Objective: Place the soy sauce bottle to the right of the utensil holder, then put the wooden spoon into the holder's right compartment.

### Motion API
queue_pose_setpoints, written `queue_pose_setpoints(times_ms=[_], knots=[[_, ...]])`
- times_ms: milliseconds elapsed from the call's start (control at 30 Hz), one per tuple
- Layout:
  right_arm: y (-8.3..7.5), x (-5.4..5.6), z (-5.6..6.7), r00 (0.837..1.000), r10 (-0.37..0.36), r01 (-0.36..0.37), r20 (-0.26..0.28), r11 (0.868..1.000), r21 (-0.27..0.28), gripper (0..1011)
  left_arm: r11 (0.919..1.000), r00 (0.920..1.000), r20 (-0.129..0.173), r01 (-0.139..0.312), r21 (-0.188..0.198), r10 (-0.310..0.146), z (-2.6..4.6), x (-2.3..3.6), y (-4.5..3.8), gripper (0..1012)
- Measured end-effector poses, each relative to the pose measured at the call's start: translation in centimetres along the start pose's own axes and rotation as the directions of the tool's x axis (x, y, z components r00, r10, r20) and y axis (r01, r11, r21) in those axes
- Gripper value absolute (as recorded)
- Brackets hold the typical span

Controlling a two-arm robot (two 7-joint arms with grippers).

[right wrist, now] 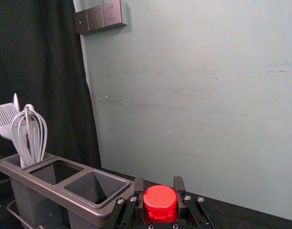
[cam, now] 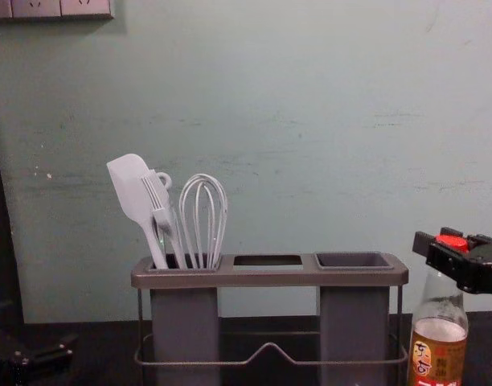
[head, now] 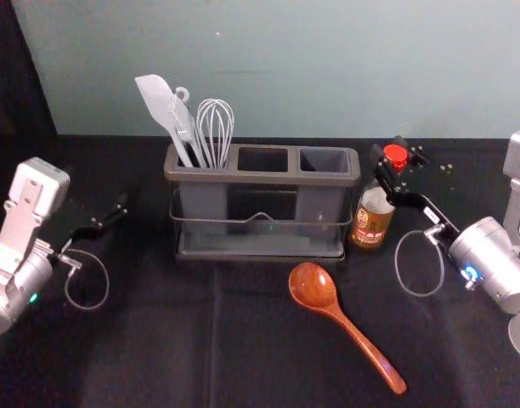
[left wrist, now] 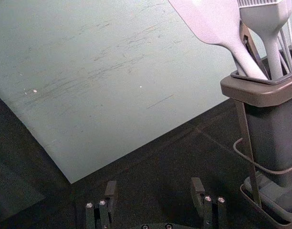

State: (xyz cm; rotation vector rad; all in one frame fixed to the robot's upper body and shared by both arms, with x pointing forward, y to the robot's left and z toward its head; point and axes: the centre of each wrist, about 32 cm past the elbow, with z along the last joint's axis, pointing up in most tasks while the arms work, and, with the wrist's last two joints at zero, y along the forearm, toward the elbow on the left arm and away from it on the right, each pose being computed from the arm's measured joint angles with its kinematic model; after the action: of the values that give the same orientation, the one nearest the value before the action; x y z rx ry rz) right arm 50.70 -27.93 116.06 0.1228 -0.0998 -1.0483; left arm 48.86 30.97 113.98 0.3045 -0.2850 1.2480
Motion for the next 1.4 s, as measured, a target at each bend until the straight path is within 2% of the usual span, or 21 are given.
queue_pose_setpoints(times_ms=[100, 267, 300, 333, 500, 800, 1033, 1200, 1367, 1400], knots=[[0.0, -0.1, -0.2, 1.0, -0.003, 0.003, -0.003, 1.0, -0.002, 394, 1.0, 1.0, 0.0, 0.0, 0.0, 0.0, 0.0, 0.0, 0.0, 1000], [0.0, -0.2, -0.2, 1.0, -0.005, 0.005, -0.006, 1.0, -0.001, 512, 1.0, 1.0, 0.0, 0.0, 0.0, 0.0, 0.0, 0.0, 0.0, 1000], [0.0, -0.3, -0.1, 1.0, -0.005, 0.005, -0.005, 1.0, 0.001, 583, 1.0, 1.0, 0.0, 0.0, 0.0, 0.0, 0.0, 0.0, 0.0, 1000], [0.0, -0.3, -0.1, 1.0, -0.005, 0.005, -0.004, 1.0, 0.003, 599, 1.0, 1.0, 0.0, 0.0, 0.0, 0.0, 0.0, 0.0, 0.0, 1000], [-0.2, -0.5, 0.7, 1.0, -0.004, 0.004, 0.01, 1.0, 0.021, 778, 1.0, 1.0, 0.0, 0.0, 0.0, 0.0, 0.0, 0.0, 0.0, 1000], [-1.2, -1.4, 2.4, 0.999, -0.007, 0.005, 0.045, 0.999, 0.047, 998, 1.0, 1.0, 0.0, 0.0, 0.0, 0.0, 0.0, 0.0, 0.0, 1000], [-2.4, -2.7, 3.2, 0.999, 0.005, -0.007, 0.048, 1.0, 0.03, 1004, 1.0, 1.0, 0.0, 0.0, 0.0, 0.0, 0.0, 0.0, 0.0, 1000], [-3.5, -4.6, 3.8, 0.998, 0.033, -0.033, 0.053, 0.999, 0.007, 1004, 1.0, 1.0, 0.0, 0.0, 0.0, 0.0, 0.0, 0.0, 0.0, 1000], [-4.4, -6.3, 3.8, 0.998, 0.059, -0.058, 0.039, 0.998, -0.014, 1004, 1.0, 1.0, 0.0, 0.0, 0.0, 0.0, 0.0, 0.0, 0.0, 1000], [-4.4, -6.3, 3.8, 0.998, 0.059, -0.058, 0.039, 0.998, -0.014, 1004, 1.0, 1.0, 0.0, 0.0, 0.0, 0.0, 0.0, 0.0, 0.0, 1000]])
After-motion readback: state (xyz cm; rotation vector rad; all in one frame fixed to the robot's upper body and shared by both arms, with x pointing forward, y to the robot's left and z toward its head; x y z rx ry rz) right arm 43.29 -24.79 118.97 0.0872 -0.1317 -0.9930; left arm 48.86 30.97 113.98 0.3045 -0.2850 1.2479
